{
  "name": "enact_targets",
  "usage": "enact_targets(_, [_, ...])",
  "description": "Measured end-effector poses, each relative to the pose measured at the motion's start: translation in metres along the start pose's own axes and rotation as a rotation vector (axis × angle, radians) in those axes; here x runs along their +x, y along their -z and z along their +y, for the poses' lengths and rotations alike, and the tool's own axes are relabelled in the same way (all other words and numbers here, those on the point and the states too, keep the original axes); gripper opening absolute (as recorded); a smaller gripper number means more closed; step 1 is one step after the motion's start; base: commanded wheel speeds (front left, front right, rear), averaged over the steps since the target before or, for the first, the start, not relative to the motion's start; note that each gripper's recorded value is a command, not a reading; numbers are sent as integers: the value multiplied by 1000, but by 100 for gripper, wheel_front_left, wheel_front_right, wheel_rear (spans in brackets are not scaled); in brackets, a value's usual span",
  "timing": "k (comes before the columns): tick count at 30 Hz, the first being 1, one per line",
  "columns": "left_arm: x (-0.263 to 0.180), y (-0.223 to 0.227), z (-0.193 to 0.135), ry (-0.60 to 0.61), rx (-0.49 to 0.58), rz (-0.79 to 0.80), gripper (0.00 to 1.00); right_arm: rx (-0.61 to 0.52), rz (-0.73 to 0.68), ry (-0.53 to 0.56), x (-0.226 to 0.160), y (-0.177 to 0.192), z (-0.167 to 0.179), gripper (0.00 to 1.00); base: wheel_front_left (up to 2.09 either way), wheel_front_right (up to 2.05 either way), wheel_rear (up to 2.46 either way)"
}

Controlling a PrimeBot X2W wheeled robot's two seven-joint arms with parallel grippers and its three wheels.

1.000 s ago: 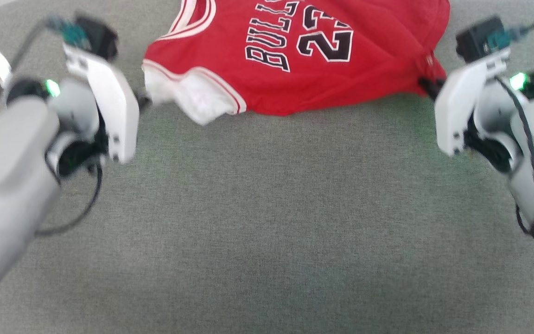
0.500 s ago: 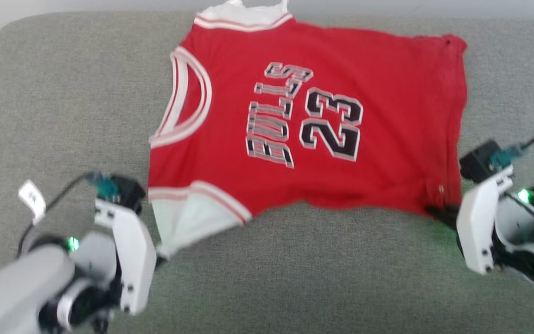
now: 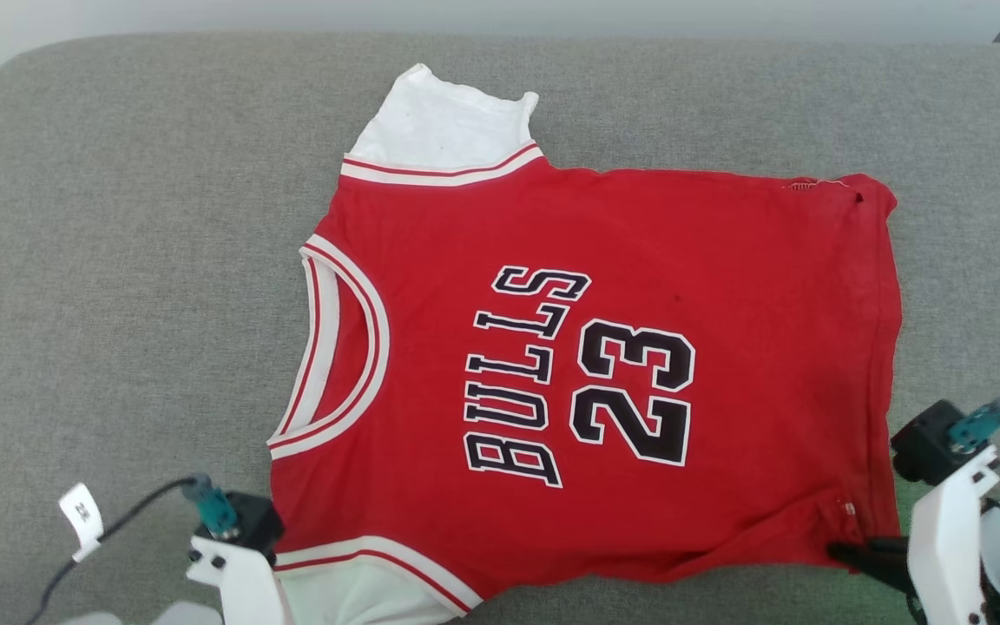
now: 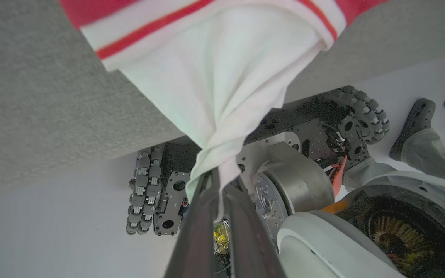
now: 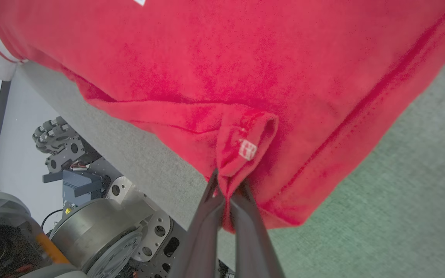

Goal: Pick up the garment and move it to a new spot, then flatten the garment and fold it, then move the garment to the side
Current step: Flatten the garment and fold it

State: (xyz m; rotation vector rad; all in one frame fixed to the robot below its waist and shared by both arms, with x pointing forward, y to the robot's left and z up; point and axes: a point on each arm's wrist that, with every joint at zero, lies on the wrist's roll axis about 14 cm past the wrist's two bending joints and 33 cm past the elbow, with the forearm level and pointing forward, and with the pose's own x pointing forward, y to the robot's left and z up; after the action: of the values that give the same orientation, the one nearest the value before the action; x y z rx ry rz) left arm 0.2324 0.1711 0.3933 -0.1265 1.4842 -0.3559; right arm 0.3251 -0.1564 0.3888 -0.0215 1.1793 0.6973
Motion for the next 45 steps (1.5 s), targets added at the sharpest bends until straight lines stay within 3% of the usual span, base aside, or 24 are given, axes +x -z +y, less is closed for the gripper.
enact_targets(4, [-11,-26,4,-18,10,-89,0,20,-78,19,-6,-12,-6,0,0,0,0])
enact_targets(10, [-62,-127,13,-92,149,-419,0,17,-236,68,-19,-48,-14,0,0,0,0])
enact_targets(18, [-88,-227,17,-145,305,-621,0,-8,-430,219,-37,-110,-45,0,0,0,0])
enact_targets(26, [-38,-257,39,-155,262,-527,0,25,-401,274,-9,-126,-67,0,0,0,0])
enact_targets(33, [13,-241,60,-164,170,-343,0,75,-298,282,19,-116,-77,0,0,0,0])
enact_targets(34, [13,-242,61,-166,157,-334,6,75,-295,285,20,-117,-78,0,0,0,0])
enact_targets(35, [13,-244,62,-168,148,-330,26,76,-296,286,20,-120,-78,22,0,0,0])
enact_targets(36, [12,-247,62,-172,153,-334,52,72,-298,288,19,-122,-78,36,0,0,0])
enact_targets(37, [9,-252,62,-176,151,-352,94,69,-300,292,17,-123,-79,62,0,0,0])
enact_targets(38, [6,-255,62,-178,144,-365,100,67,-302,296,15,-125,-80,100,0,0,0])
enact_targets(45, [-26,-267,67,-219,133,-450,100,65,-490,349,-22,-147,-89,100,0,0,0])
